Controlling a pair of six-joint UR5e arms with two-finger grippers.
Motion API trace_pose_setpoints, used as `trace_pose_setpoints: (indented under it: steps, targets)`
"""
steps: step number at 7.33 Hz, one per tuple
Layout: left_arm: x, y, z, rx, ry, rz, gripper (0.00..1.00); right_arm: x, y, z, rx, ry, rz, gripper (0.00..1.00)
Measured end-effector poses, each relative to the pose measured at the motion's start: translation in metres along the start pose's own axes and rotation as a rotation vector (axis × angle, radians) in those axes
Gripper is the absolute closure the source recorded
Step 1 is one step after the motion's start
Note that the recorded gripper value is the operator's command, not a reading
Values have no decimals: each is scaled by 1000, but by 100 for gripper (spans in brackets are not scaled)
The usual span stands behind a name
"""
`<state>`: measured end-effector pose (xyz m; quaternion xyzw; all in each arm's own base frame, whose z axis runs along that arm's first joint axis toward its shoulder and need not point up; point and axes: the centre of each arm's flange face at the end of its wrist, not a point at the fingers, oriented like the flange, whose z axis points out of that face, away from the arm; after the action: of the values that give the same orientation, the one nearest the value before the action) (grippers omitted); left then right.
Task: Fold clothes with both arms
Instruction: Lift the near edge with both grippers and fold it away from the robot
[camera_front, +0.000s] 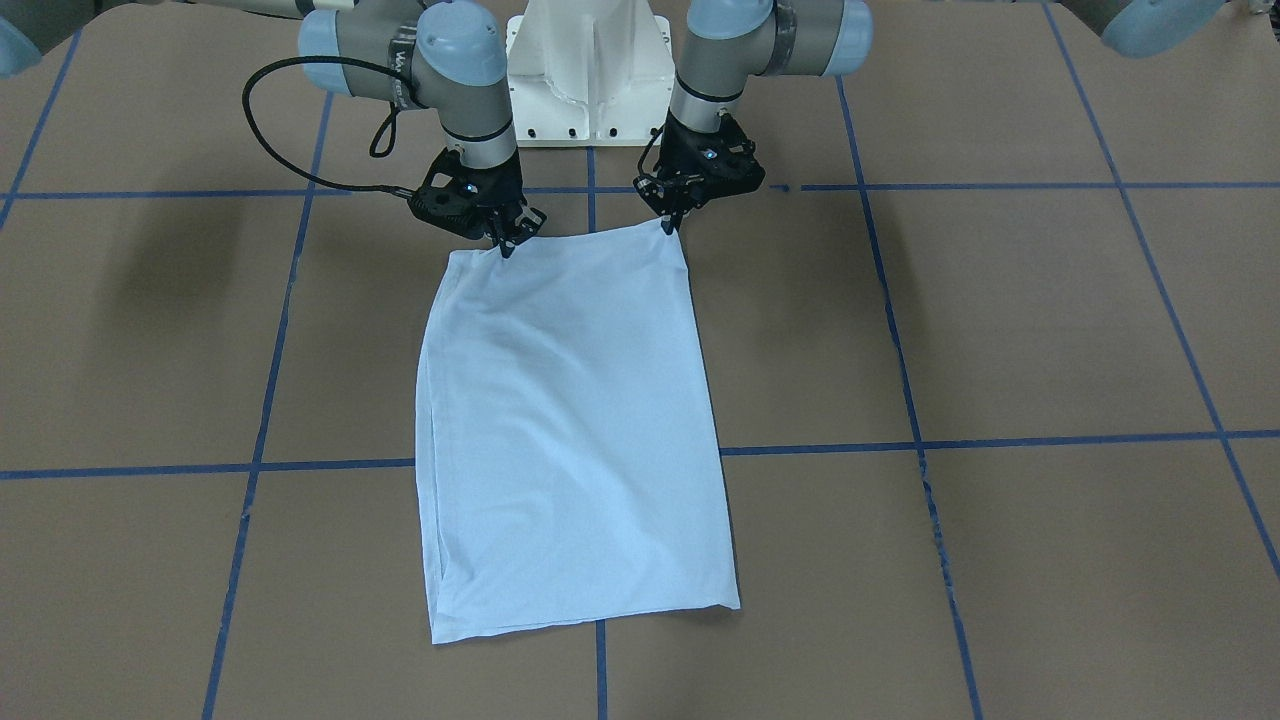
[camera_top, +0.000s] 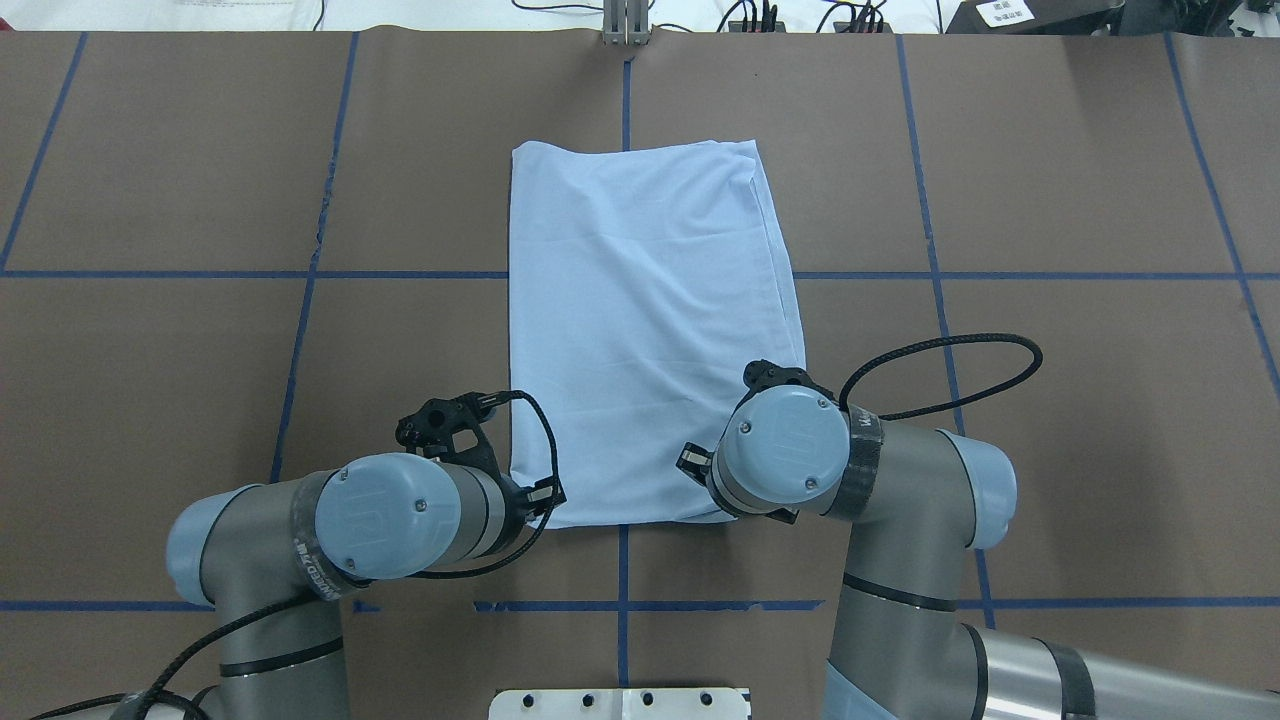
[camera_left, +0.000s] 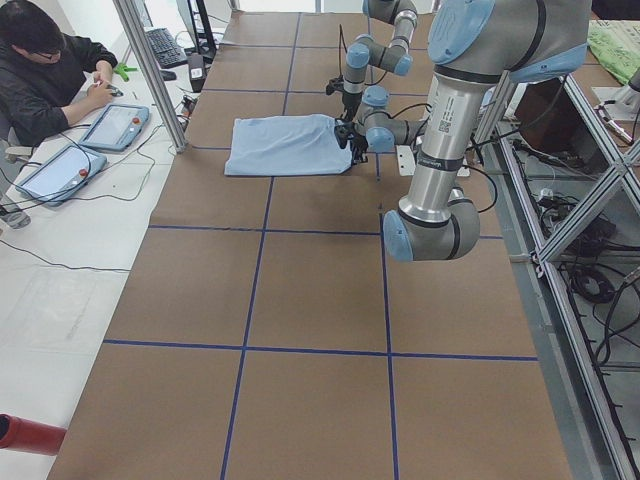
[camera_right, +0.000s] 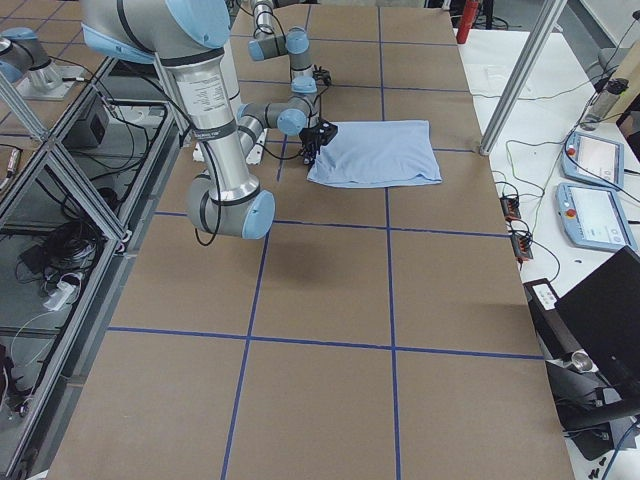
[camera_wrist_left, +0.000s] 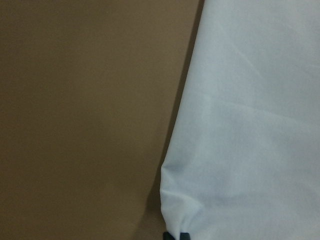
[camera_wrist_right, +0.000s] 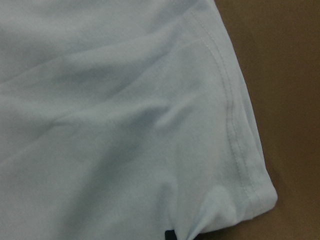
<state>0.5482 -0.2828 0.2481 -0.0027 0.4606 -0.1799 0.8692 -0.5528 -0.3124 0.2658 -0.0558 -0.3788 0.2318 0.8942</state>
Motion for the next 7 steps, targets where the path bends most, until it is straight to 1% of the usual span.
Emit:
trace_pose_setpoints:
  steps: [1,3,5,6,7]
  targets:
    - [-7,2,-13,-15,12,2,100,3,9,-14,-20,-23,-14,100]
    - [-36,10,-51,-39,20,6,100,18,43,-44,-93,-67,-62,100]
    - [-51,40,-85,-97,1,15,100,32,82,-70,-172,-102,-115,100]
    - [-51,56,-93,-127,0,10,100,37,91,-78,-199,-109,-129,100]
    - [-45,66,-96,-151,8,11,100,38,91,-77,-202,-105,-130,100]
